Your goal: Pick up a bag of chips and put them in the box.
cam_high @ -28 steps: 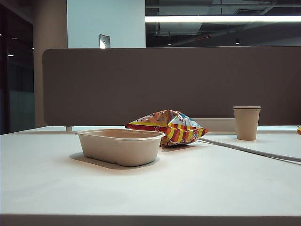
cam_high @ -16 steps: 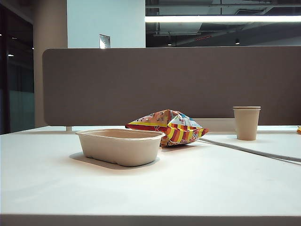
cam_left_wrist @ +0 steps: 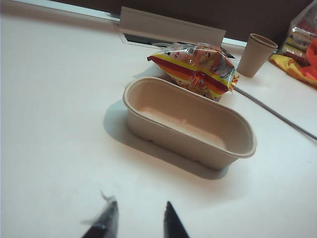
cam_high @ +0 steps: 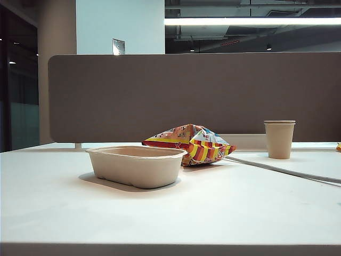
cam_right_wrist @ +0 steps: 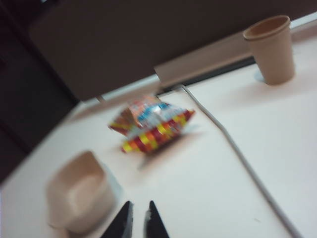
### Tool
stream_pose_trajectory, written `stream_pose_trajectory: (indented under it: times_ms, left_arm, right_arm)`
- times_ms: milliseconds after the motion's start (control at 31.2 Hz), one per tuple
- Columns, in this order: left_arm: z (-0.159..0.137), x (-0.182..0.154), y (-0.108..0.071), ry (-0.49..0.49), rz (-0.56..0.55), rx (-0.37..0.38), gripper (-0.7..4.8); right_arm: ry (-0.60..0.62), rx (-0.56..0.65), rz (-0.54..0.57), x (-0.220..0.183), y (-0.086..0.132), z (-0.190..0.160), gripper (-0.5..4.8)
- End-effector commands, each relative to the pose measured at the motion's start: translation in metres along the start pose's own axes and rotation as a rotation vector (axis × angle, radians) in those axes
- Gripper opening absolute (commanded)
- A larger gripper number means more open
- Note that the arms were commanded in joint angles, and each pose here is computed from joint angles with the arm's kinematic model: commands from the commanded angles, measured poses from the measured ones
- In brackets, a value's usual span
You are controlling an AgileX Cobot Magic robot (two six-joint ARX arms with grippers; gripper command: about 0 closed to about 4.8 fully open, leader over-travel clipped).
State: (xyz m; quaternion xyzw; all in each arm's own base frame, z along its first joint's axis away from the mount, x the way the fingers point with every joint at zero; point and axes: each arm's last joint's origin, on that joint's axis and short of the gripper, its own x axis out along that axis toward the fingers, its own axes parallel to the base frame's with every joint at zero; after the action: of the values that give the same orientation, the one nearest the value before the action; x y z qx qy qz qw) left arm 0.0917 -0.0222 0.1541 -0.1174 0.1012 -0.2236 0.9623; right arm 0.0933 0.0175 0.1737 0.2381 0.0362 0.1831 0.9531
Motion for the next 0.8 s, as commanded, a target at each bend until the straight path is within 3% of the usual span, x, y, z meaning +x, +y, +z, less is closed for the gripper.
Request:
stream_pose_trajectory:
  times_ms: [32, 160, 288, 513, 801]
  left_arm:
    - [-0.001, 0.000, 0.000, 0.000, 0.001, -0.074, 1.21]
    - [-0.001, 0.000, 0.001, -0.002, 0.011, -0.082, 1.21]
    - [-0.001, 0.000, 0.001, -0.002, 0.011, -0.118, 1.21]
    - [-0.001, 0.000, 0.001, -0.002, 0.010, -0.148, 1.21]
    - [-0.001, 0.000, 0.001, -0.001, 0.007, -0.148, 1.21]
  right_arm:
    - [-0.075, 0.053, 0.116, -0.001, 0.008, 0.011, 0.44]
    - [-0.090, 0.060, 0.167, -0.003, 0.014, 0.018, 0.63]
    - [-0.072, 0.095, 0.063, -0.009, 0.020, 0.031, 1.22]
    - [-0.052, 0.114, -0.053, -0.018, 0.040, 0.068, 1.27]
    - [0.160, 0.129, -0.145, 0.023, 0.059, 0.126, 2.03]
